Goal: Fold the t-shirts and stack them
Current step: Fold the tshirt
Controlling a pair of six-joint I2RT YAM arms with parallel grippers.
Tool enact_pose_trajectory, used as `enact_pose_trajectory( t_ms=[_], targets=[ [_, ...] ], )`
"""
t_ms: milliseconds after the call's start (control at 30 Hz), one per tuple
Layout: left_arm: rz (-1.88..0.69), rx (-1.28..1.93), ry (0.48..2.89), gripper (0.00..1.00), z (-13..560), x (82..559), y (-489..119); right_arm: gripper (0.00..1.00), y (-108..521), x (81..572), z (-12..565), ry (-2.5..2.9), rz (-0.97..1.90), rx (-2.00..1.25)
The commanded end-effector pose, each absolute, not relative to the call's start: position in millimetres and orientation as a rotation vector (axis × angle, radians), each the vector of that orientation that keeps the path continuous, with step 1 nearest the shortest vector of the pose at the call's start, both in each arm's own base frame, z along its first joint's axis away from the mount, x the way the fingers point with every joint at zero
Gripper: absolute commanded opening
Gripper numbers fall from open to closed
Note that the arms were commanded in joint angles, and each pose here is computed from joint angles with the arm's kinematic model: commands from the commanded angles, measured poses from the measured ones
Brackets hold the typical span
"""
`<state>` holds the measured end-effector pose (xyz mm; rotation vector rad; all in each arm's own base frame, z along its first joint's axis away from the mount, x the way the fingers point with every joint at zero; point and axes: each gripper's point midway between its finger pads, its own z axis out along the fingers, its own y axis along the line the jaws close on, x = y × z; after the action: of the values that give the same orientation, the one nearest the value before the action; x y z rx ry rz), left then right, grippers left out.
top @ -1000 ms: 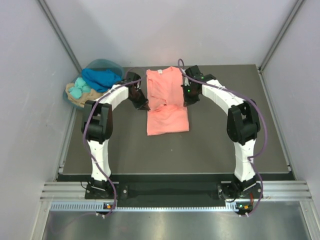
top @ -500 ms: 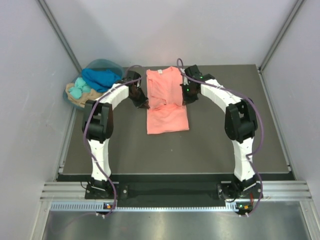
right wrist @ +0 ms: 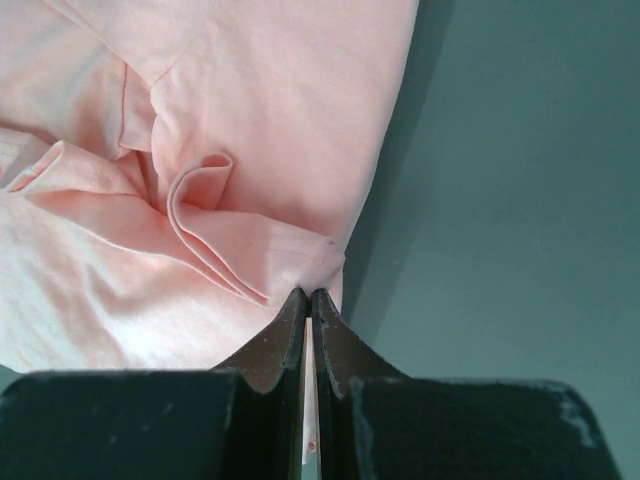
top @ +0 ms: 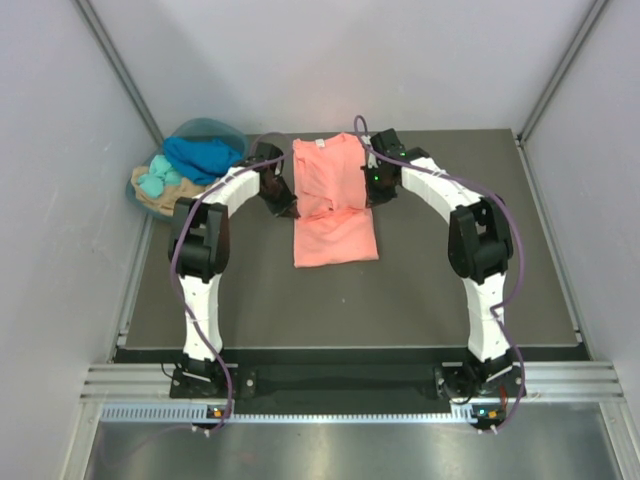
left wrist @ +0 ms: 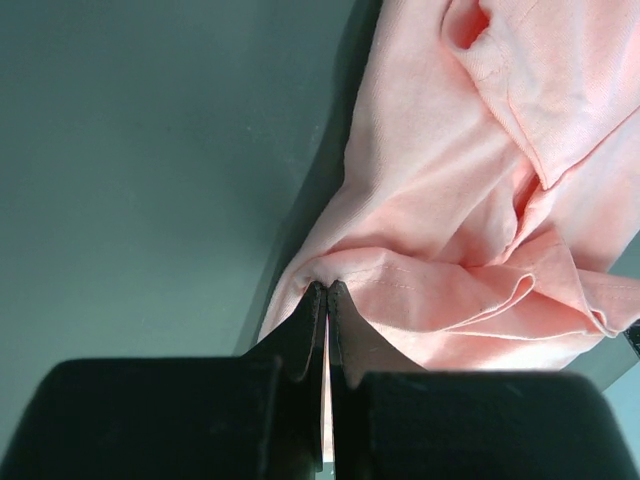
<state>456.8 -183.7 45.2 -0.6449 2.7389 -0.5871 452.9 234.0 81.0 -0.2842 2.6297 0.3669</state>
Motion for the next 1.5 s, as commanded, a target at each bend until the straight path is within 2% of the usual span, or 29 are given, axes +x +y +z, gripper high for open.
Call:
enact_pose_trajectory(
  t_ms=[0,433,867,900,933,1000,1033,1067,1167,1300,1467],
  targets=[
    [-0.587,-0.65,2.68,0.0,58.5,472.5,-181.0,0.0,233.6,481.0,100.7,2.531,0.367,-0.272],
    [-0.576,-0.641,2.629,0.0,74.6,483.1,-179.7,0.0,236.9,485.2,108.3,2.505,0.385,-0.266],
    [-0.563,-0.642,2.634,0.0,63.1,488.9,-179.9,0.0,236.3,492.2,104.4,2.493,0.388,-0.246],
    [-0.563,-0.641,2.64,0.0,61.0,488.9,-180.1,0.02,235.5,493.0,103.3,2.496,0.385,-0.243],
    [-0.552,-0.642,2.639,0.02,61.1,489.9,-179.0,0.12,235.2,494.2,100.6,2.501,0.384,-0.238],
    [-0.544,-0.633,2.633,0.11,63.1,492.1,-177.4,0.22,231.6,495.6,100.9,2.503,0.367,-0.23],
    [-0.55,-0.623,2.616,0.14,70.3,497.0,-176.8,0.31,229.2,496.8,101.9,2.503,0.358,-0.224],
    [-0.554,-0.602,2.6,0.18,77.5,500.4,-176.3,0.34,226.9,498.1,108.2,2.492,0.349,-0.211],
    [-0.538,-0.588,2.552,0.22,97.2,505.3,-171.0,0.41,223.7,489.7,120.0,2.478,0.358,-0.186],
    [-0.516,-0.557,2.461,0.28,128.2,493.2,-164.7,0.38,229.5,473.1,130.5,2.449,0.426,-0.199],
    [-0.606,-0.49,2.515,0.26,110.0,458.1,-185.7,0.25,240.5,452.9,127.3,2.474,0.438,-0.276]
  ],
)
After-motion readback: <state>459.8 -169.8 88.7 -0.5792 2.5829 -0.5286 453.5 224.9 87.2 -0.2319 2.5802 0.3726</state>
